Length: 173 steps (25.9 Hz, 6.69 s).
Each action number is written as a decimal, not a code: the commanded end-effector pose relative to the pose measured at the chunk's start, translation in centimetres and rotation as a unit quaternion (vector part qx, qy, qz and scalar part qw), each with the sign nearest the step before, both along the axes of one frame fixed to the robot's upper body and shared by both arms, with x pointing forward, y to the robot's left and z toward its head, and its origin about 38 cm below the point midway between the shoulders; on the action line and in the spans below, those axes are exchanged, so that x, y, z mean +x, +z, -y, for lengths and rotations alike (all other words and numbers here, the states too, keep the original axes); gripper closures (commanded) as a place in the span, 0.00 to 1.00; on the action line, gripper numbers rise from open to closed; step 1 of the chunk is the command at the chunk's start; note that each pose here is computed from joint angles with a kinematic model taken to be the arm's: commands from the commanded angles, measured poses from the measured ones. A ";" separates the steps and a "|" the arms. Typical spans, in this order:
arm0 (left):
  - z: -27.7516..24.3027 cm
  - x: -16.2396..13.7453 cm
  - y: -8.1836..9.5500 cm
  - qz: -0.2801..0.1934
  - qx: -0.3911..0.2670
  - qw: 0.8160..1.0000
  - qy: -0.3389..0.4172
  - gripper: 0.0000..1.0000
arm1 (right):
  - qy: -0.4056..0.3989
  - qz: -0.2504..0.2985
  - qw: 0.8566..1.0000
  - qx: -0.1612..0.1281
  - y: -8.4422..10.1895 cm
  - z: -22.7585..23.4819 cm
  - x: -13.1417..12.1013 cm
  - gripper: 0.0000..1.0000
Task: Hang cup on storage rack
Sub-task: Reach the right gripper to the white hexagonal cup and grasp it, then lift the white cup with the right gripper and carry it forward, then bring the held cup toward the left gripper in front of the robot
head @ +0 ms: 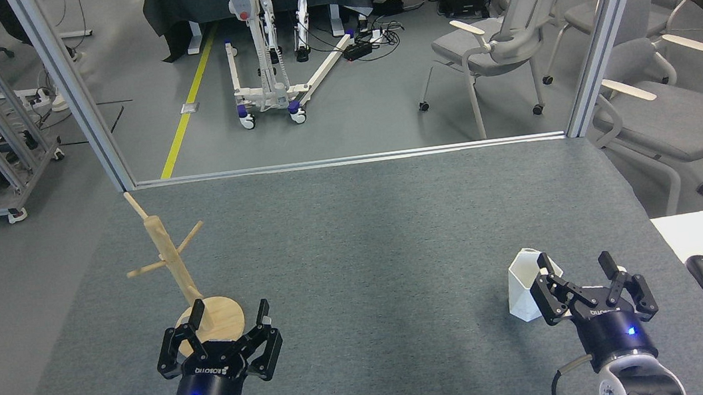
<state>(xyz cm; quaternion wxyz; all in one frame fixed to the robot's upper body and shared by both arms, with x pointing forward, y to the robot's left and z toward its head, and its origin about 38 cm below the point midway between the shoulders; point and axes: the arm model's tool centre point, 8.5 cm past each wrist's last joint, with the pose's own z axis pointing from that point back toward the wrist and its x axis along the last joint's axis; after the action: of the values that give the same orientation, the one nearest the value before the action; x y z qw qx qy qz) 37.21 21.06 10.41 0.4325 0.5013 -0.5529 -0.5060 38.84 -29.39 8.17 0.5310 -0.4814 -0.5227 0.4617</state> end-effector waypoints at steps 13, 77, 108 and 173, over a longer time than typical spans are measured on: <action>0.0 -0.3 -0.2 -0.002 0.000 1.000 0.000 0.01 | -0.013 -0.026 1.000 0.000 -1.7 1.0 -0.2 0.01; 0.1 -0.7 -0.3 -0.003 -0.002 1.000 -0.001 0.01 | 0.034 -0.170 0.985 -0.023 -8.7 -0.8 7.0 0.01; 0.6 -0.9 -0.1 0.012 -0.003 1.000 -0.022 0.01 | 0.135 -0.167 0.975 -0.056 -0.4 -1.2 9.1 0.84; 13.6 6.5 5.0 0.036 -0.032 0.996 -0.068 0.15 | 0.128 -0.130 0.975 -0.126 17.0 -32.2 2.5 0.91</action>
<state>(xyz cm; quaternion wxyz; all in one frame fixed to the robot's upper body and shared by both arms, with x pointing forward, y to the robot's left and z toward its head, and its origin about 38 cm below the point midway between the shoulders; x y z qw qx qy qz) 43.22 7.40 15.56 0.3855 0.4609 -0.6240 -0.4996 41.36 2.83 25.37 0.4632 -0.4136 -0.4485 0.6428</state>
